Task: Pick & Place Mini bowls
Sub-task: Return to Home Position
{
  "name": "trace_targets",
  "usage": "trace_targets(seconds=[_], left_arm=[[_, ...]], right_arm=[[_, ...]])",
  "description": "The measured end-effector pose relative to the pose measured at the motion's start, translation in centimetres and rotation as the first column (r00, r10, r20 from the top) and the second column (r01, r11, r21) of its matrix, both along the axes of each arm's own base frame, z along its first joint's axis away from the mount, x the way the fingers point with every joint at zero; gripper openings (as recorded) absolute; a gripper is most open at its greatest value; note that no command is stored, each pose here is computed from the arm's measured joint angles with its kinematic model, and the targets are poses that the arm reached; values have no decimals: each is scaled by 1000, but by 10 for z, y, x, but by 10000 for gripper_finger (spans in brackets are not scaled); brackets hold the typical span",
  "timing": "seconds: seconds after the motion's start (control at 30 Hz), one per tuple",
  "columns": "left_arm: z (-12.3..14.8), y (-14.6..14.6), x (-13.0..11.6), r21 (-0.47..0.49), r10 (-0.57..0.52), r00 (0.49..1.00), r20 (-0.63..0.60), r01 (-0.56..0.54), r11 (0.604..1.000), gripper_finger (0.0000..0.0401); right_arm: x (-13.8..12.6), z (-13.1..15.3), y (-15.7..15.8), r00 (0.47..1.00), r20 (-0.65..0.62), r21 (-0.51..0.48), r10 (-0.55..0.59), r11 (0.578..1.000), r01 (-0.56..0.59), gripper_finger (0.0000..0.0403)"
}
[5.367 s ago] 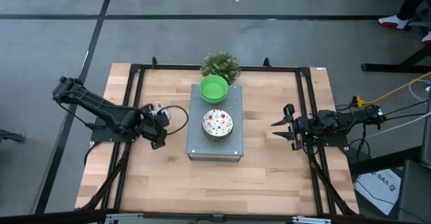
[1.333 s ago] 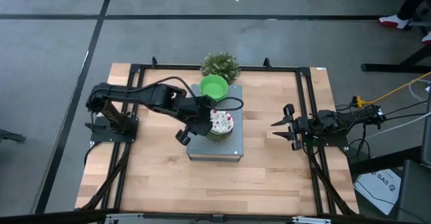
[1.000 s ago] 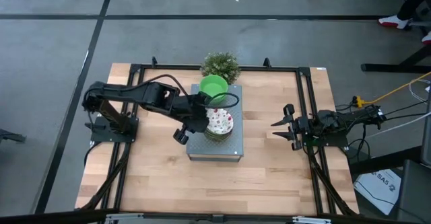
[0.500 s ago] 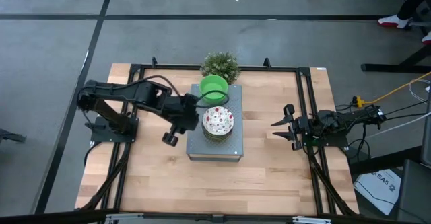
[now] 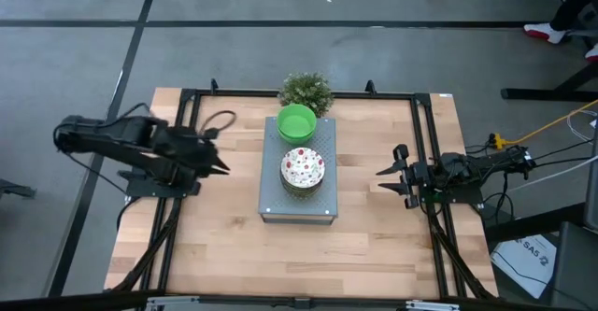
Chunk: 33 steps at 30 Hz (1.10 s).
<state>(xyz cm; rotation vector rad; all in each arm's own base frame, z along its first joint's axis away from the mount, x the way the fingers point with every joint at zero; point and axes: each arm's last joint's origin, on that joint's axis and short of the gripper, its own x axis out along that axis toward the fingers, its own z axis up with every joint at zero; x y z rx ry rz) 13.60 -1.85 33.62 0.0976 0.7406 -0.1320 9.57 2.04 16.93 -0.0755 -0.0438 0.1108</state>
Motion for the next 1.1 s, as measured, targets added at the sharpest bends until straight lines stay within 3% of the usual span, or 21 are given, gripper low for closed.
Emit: trace_targets(seconds=[0.23,0.33,0.4,0.47,0.7,1.1], left_arm=[[-55,10,-43,7,143,981,131,-145,989,36],[-39,12,-45,69,118,960,252,-139,988,36],[-44,14,-51,136,91,966,243,-127,983,35],[-38,14,-53,121,73,947,312,-115,986,36],[-42,16,-68,156,40,931,363,-103,982,32],[-53,12,-47,55,58,832,552,-105,993,31]], right_arm=[[0,0,0,1000,0,0,0,1000,0,147],[0,0,0,1000,0,0,0,1000,0,147],[0,0,0,1000,-1,0,0,1000,0,147],[0,0,0,1000,-1,0,1,1000,-1,147],[0,0,0,1000,-1,-1,1,1000,-1,147],[0,0,0,1000,-1,-1,0,1000,0,147]])
